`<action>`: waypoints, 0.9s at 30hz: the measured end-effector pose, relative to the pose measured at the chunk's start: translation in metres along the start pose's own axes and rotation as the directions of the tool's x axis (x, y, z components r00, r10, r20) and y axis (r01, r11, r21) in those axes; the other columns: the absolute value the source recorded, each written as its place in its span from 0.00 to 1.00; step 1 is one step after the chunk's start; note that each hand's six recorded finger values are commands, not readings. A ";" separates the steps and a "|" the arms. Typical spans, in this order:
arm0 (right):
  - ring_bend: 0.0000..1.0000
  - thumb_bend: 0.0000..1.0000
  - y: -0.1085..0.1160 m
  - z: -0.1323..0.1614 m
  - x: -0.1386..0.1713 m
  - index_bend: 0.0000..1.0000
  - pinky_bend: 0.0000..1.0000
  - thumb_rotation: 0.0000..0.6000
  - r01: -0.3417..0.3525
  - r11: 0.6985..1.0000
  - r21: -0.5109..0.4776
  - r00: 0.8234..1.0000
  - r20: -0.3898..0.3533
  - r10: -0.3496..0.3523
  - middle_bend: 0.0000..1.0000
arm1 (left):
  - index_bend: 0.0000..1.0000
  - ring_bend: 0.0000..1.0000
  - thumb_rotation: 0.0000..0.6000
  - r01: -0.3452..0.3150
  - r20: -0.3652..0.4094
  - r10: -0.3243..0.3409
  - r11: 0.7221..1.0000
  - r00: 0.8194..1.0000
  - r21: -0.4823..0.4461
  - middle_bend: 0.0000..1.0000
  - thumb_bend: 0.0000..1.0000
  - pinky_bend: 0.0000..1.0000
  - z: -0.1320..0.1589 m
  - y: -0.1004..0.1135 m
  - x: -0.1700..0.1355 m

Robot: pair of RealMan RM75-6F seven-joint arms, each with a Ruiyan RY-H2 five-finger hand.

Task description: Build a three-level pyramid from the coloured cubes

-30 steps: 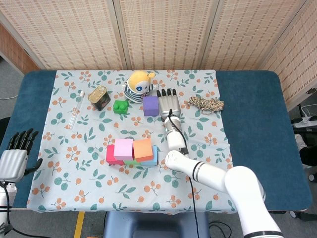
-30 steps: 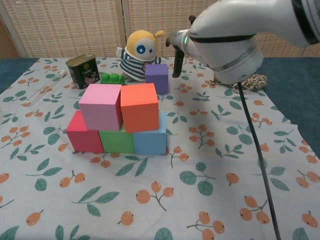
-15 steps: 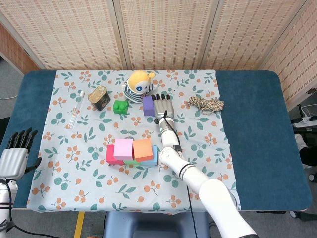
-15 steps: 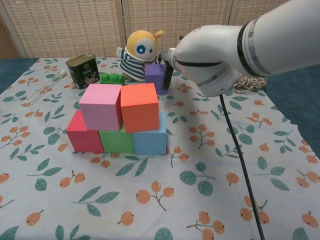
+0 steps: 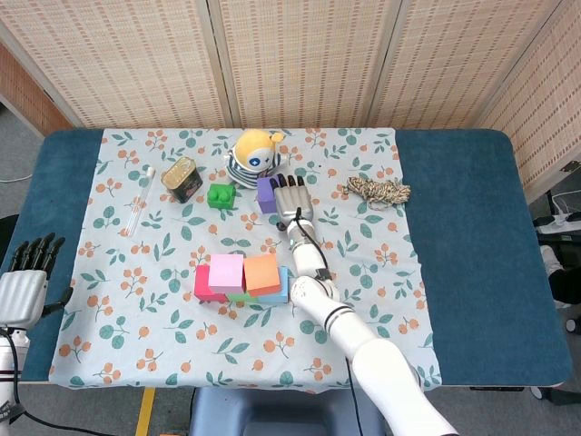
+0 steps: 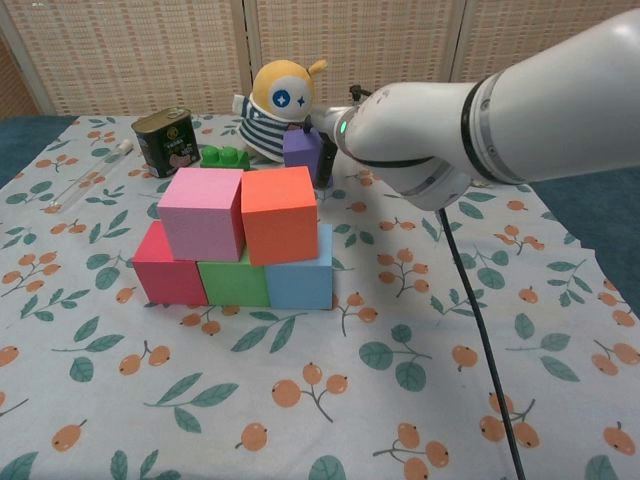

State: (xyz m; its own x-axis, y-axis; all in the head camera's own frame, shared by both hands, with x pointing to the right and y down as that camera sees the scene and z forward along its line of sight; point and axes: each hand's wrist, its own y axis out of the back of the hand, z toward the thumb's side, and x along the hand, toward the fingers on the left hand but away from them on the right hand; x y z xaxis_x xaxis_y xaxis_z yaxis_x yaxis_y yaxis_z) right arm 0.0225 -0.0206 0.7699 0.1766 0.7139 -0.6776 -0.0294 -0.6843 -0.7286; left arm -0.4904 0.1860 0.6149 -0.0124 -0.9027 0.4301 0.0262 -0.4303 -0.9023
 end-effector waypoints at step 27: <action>0.00 0.13 0.039 -0.102 0.140 0.09 0.04 1.00 0.000 0.994 0.106 0.992 -0.127 0.013 0.03 | 0.00 0.00 1.00 -0.031 0.048 0.033 0.999 0.998 -0.031 0.00 0.32 0.06 0.010 0.010 -0.010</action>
State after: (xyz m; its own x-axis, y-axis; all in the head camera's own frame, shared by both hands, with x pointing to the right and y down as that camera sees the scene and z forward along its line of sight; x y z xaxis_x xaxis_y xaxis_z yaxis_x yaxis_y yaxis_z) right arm 0.1466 0.0373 0.6571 0.2995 0.6803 -0.6690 -0.1335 -0.6644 -0.7353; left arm -0.4798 0.1908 0.6014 0.0367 -0.9152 0.4013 -0.0049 -0.4017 -0.9158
